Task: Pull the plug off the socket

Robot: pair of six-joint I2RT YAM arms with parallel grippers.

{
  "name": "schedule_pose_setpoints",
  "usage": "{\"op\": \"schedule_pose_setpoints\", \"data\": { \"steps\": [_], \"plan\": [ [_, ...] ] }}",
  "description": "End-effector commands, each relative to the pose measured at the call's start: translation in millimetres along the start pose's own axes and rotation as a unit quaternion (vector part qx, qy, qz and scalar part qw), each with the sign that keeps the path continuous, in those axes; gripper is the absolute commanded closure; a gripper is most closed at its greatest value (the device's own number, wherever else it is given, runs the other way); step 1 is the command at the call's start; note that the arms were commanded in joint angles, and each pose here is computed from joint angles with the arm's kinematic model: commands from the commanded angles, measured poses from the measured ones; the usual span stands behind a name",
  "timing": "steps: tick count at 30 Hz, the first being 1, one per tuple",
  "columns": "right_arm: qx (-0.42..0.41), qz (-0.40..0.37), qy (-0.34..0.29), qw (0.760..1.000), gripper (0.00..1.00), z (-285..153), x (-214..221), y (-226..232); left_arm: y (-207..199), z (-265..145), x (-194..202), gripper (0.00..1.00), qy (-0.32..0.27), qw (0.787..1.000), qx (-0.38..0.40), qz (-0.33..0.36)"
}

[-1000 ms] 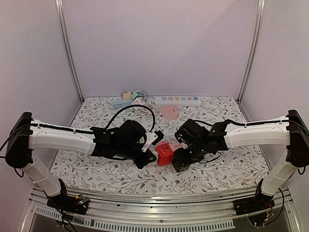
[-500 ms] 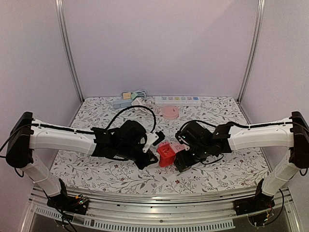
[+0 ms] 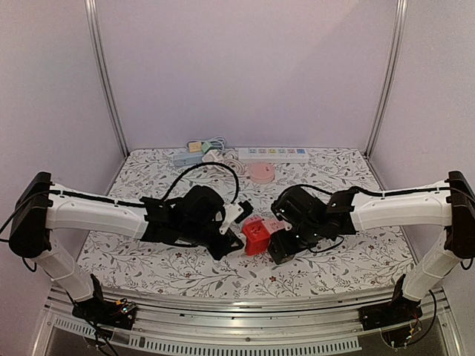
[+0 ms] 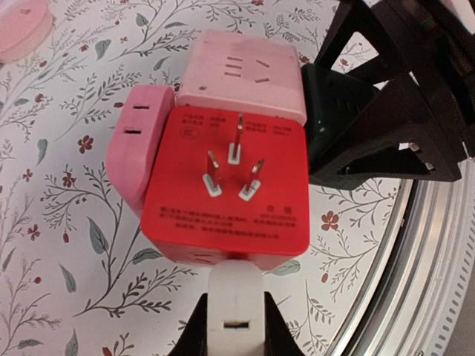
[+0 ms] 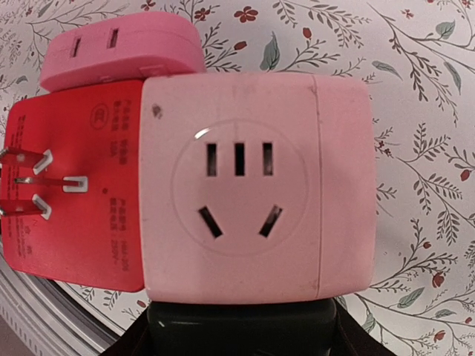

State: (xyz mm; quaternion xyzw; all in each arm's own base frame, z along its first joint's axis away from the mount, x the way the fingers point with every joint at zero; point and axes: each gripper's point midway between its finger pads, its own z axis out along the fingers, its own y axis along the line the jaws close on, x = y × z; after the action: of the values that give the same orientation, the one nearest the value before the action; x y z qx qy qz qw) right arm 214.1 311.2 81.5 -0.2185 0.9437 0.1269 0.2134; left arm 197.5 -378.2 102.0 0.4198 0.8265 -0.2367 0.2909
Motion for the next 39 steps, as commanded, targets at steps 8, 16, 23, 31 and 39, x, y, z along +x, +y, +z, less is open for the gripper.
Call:
{"op": "schedule_pose_setpoints", "data": {
  "steps": [8, 16, 23, 31, 39],
  "plan": [
    [0.054, 0.092, -0.036, 0.994, 0.55, -14, -31, -25, 0, -9, 1, 1.00, -0.004, 1.000, 0.002, -0.012],
    [0.041, 0.090, -0.036, 0.994, 0.55, -12, -33, -21, 2, -10, 3, 1.00, -0.003, 1.000, -0.004, -0.010],
    [0.039, 0.036, -0.030, 0.998, 0.55, -6, -24, -23, 8, -12, 3, 1.00, 0.003, 1.000, -0.010, -0.008],
    [0.016, -0.028, -0.033, 0.999, 0.55, -7, -18, -11, 9, -11, 0, 1.00, 0.002, 1.000, -0.009, -0.010],
    [-0.004, -0.057, -0.042, 0.997, 0.55, -9, -16, -1, 13, -13, -1, 1.00, 0.002, 1.000, -0.011, -0.012]
  ]
}}
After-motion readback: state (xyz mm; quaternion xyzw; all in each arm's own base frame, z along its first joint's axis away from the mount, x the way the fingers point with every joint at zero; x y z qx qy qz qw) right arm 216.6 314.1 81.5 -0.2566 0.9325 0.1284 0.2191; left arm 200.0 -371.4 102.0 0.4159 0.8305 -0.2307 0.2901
